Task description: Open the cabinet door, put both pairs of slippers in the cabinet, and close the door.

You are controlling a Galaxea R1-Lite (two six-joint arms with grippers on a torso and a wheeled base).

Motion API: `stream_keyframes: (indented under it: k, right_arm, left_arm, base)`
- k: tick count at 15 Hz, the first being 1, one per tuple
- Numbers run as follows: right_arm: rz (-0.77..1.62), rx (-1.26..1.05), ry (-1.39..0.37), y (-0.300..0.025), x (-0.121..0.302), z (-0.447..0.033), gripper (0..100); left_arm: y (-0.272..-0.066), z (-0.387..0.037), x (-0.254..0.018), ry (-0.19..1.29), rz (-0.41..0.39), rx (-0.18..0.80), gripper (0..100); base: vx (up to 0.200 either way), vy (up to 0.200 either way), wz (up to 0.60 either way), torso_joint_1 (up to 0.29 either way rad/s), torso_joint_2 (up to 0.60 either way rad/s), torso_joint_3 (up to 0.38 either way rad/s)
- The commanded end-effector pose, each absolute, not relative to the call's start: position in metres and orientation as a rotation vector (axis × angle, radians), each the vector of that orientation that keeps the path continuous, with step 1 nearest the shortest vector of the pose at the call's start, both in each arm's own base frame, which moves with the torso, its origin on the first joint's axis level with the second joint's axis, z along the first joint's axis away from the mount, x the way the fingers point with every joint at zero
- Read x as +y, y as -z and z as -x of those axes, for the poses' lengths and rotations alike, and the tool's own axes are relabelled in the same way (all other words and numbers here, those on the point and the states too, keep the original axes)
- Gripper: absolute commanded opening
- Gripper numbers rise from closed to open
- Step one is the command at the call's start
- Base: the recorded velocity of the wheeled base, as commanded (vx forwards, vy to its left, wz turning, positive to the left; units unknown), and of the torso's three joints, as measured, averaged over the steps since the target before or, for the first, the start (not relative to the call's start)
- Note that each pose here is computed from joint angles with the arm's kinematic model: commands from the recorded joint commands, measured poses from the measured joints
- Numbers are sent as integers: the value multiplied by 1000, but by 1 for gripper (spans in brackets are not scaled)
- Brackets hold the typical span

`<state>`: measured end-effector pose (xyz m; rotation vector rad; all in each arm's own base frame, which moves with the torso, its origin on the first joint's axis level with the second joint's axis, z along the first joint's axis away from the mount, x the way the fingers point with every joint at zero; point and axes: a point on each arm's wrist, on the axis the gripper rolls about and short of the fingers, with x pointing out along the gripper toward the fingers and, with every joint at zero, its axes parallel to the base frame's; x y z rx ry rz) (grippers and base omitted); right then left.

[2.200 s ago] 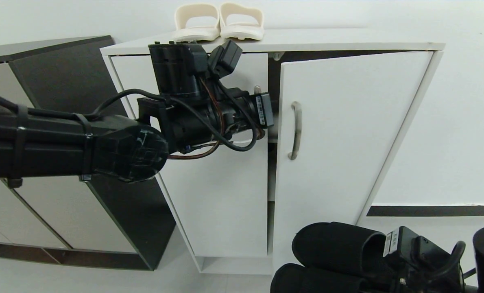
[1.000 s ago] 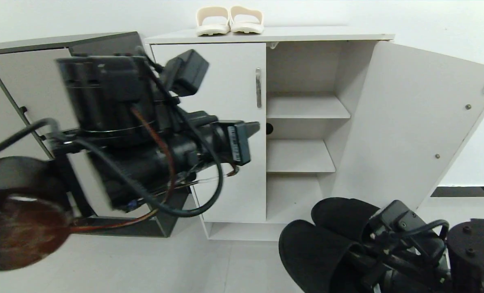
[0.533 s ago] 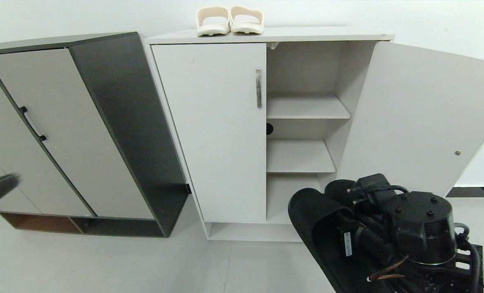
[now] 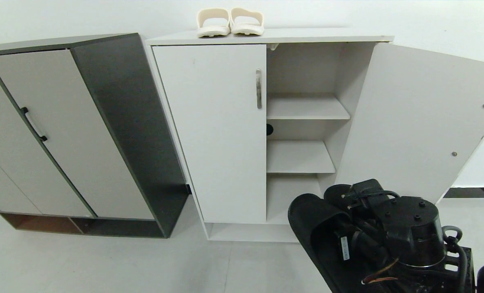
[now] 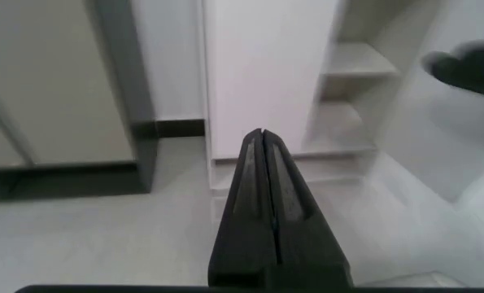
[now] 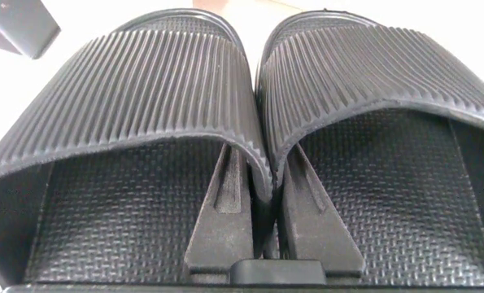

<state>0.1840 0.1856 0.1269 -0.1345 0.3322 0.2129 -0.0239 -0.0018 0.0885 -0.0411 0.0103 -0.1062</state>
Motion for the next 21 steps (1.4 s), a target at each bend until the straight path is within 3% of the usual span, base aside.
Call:
stream_keyframes:
  k: [1, 3, 5, 7, 9, 12, 16, 21]
  right_arm:
    - [138, 335, -221, -126, 187, -183, 0]
    - [139, 333, -230, -126, 189, -181, 0]
    - [137, 327, -254, -127, 195, -177, 0]
    - [123, 316, -244, -126, 204, -184, 0]
    - [120, 288, -175, -119, 211, -192, 0]
    - [85, 245, -167, -117, 218, -198, 0]
    - [48, 222, -119, -118, 230, -217, 0]
    - [-4, 230, 13, -91, 250, -248, 0]
  left_arm:
    - [-80, 25, -3, 135, 29, 0, 0]
    - [-80, 24, -3, 130, 32, -6, 0]
    - [-80, 24, 0, 3, 25, -21, 0]
    - [-80, 24, -2, 86, 31, -19, 0]
    - [-76, 23, 2, -87, -28, 3, 0]
    - [-75, 23, -1, 71, -49, 3, 0]
    - [-75, 23, -1, 69, -41, 2, 0]
    - [-75, 23, -1, 69, -40, 2, 0]
  base:
    - [0, 0, 0, 0, 0, 0]
    - [0, 0, 0, 0, 0, 0]
    - [0, 0, 0, 0, 0, 0]
    - [0, 0, 0, 0, 0, 0]
    - [0, 0, 0, 0, 0, 0]
    - [0, 0, 0, 0, 0, 0]
    - [0, 0, 0, 0, 0, 0]
    - [0, -40, 0, 0, 0, 1]
